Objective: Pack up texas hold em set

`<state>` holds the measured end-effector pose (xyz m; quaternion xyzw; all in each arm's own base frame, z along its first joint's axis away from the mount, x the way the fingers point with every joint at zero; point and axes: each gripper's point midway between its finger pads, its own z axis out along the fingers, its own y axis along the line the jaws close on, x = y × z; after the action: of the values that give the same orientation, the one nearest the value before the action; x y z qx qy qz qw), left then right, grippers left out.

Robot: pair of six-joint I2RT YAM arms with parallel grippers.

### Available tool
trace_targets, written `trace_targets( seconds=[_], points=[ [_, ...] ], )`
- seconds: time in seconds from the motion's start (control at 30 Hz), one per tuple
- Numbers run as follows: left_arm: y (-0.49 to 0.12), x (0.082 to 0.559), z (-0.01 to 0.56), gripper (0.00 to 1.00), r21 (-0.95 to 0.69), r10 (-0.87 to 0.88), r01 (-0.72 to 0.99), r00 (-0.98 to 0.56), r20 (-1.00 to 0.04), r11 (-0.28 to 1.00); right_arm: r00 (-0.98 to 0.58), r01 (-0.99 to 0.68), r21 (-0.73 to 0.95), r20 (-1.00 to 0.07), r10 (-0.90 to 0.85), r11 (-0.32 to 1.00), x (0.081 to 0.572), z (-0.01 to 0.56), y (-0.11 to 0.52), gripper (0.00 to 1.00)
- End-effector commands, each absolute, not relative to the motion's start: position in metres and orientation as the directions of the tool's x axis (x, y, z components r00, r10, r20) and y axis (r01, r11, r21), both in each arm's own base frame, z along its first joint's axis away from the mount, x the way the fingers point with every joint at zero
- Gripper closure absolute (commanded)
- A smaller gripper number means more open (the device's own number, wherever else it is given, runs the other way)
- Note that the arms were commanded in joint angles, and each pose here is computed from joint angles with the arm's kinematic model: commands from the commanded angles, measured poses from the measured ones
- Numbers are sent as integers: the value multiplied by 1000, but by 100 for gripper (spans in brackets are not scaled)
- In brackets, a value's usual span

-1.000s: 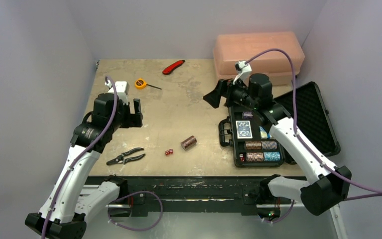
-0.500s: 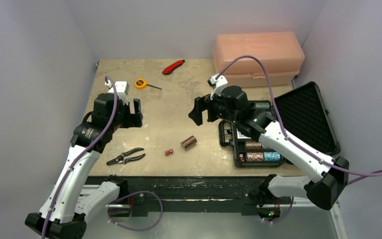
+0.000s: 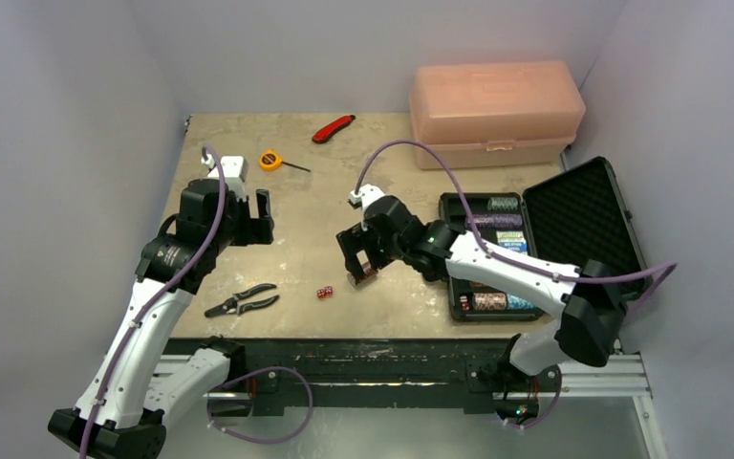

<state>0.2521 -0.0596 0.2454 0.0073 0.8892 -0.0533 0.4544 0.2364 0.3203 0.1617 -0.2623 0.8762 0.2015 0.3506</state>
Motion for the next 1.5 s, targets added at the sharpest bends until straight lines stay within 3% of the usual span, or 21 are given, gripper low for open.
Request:
trace_targets(
  seconds=[0.0, 0.4, 0.57, 0.7, 1.3, 1.47],
  points=[
    [-60, 256, 251, 16, -86, -37, 61, -562, -826, 994, -625, -589, 106, -687, -369, 801, 240, 148, 322, 1],
    [-59, 256, 253, 16, -87, -39, 60, -556, -830, 994, -664, -582, 35, -597, -450, 813, 249, 101, 332, 1],
    [-56, 255, 254, 4, -81, -43, 45, -552, -833, 996, -674, -569, 10, -578, -459, 822, 254, 90, 332, 1],
    [-56, 255, 253, 0, -80, -43, 42, -554, -832, 996, -681, -562, 0, -567, -463, 827, 256, 84, 333, 1],
    [-55, 254, 255, 0, -80, -46, 38, -551, -834, 996, -701, -550, -13, -536, -470, 835, 258, 67, 336, 1],
    [-55, 254, 255, 0, -81, -46, 40, -552, -832, 996, -707, -549, -15, -524, -474, 836, 258, 63, 336, 7]
  ],
)
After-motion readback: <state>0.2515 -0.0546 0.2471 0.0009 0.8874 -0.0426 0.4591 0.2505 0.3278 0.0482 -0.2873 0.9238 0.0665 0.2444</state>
